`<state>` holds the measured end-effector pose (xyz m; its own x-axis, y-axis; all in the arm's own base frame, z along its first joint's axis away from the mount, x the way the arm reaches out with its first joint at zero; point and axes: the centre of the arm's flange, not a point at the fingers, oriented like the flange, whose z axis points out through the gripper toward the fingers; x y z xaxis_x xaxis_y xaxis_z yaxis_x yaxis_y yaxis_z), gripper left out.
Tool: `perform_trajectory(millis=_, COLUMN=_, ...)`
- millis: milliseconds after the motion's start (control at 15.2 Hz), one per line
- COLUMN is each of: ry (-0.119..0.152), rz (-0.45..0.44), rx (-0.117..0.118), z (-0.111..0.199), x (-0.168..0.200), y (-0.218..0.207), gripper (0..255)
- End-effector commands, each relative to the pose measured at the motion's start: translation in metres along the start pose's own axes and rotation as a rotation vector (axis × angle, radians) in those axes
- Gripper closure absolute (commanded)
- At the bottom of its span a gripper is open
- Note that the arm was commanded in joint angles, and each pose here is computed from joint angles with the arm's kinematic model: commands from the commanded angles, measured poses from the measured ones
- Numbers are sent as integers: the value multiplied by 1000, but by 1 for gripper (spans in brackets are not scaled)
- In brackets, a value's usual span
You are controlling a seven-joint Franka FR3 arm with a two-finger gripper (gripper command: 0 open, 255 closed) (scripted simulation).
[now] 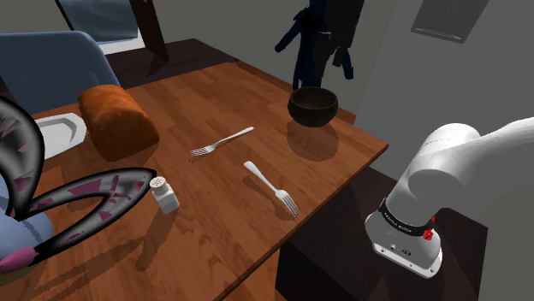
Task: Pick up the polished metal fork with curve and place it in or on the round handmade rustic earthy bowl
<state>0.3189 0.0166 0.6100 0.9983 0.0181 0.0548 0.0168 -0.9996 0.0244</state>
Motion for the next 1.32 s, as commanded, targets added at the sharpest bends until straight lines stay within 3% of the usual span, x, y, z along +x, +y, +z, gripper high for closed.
perform_trajectory(millis=0, ry=0, rz=0, rx=0, z=0, x=0, y=0, gripper=0)
perform_trajectory(millis=594, ry=-2, rz=-354, rx=28, z=61, x=94, y=-37, gripper=0)
perform_trajectory(millis=1254, ry=-4, rz=-747, rx=60, z=127, x=175, y=-115, gripper=0)
